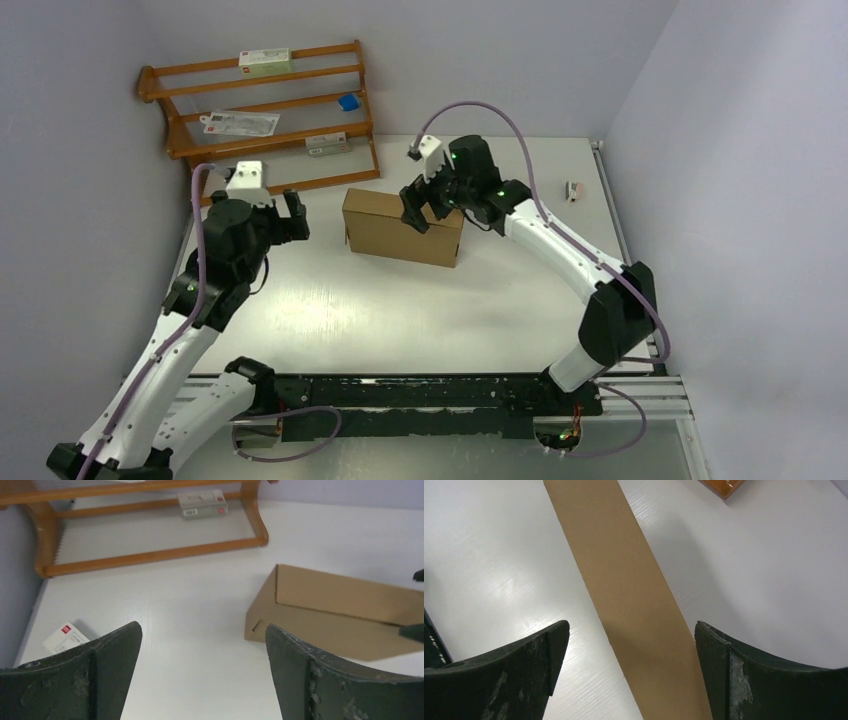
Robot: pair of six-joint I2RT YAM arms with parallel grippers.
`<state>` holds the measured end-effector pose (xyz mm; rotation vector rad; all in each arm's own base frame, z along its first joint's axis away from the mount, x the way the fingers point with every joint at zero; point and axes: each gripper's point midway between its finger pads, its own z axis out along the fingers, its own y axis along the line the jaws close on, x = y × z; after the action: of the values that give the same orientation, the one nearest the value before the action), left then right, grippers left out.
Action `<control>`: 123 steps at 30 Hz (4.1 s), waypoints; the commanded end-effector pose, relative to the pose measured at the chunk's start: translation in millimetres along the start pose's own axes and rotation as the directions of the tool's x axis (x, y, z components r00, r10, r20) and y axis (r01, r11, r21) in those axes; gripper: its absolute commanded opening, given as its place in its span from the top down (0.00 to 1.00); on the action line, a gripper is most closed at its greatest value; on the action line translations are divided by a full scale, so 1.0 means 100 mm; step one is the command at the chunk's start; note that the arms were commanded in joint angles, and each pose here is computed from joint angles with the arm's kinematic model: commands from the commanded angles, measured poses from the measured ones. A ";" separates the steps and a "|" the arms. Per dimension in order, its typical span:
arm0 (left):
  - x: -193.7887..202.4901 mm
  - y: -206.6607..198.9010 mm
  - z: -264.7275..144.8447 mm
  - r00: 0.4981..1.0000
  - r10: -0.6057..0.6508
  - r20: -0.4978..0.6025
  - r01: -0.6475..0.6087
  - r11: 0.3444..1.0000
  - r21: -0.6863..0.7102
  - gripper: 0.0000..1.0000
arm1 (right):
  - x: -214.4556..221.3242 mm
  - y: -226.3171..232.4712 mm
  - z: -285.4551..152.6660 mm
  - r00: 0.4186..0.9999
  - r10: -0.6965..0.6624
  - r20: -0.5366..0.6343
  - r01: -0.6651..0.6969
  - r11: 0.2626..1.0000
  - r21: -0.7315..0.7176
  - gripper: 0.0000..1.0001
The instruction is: Fold the paper box
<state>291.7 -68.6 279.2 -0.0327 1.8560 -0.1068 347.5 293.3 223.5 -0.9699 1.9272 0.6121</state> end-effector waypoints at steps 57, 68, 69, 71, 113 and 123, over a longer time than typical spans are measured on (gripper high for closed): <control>-0.36 0.57 -0.44 0.973 -0.060 0.223 0.120 0.957 -0.264 0.02 | 1.67 0.47 0.50 0.337 -0.828 -0.448 0.930 0.368 0.019 0.37; -0.34 0.54 -0.40 0.975 -0.059 0.214 0.113 0.962 -0.249 0.02 | 1.87 0.75 0.35 0.454 -0.757 -0.470 0.840 0.540 -0.057 0.01; -0.34 0.54 -0.40 0.975 -0.057 0.213 0.111 0.962 -0.249 0.02 | 1.86 0.79 0.34 0.470 -0.748 -0.468 0.825 0.561 -0.069 0.00; -0.34 0.54 -0.40 0.975 -0.057 0.213 0.110 0.962 -0.249 0.02 | 1.84 0.87 0.31 0.512 -0.728 -0.456 0.792 0.606 -0.078 0.00; -0.03 0.32 -0.76 0.961 -0.169 0.218 0.174 0.985 -0.003 0.02 | 1.02 -0.73 -2.48 0.771 0.213 0.601 -0.637 0.299 0.711 0.00; -0.09 0.85 -1.33 0.886 -0.211 0.412 0.280 0.953 -0.113 0.02 | 0.88 -0.51 -2.85 0.719 0.165 0.675 -0.671 0.420 0.612 0.00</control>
<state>182.2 3.5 323.0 -0.3214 1.4767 -0.1757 226.6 24.2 291.1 0.3944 1.6141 0.1062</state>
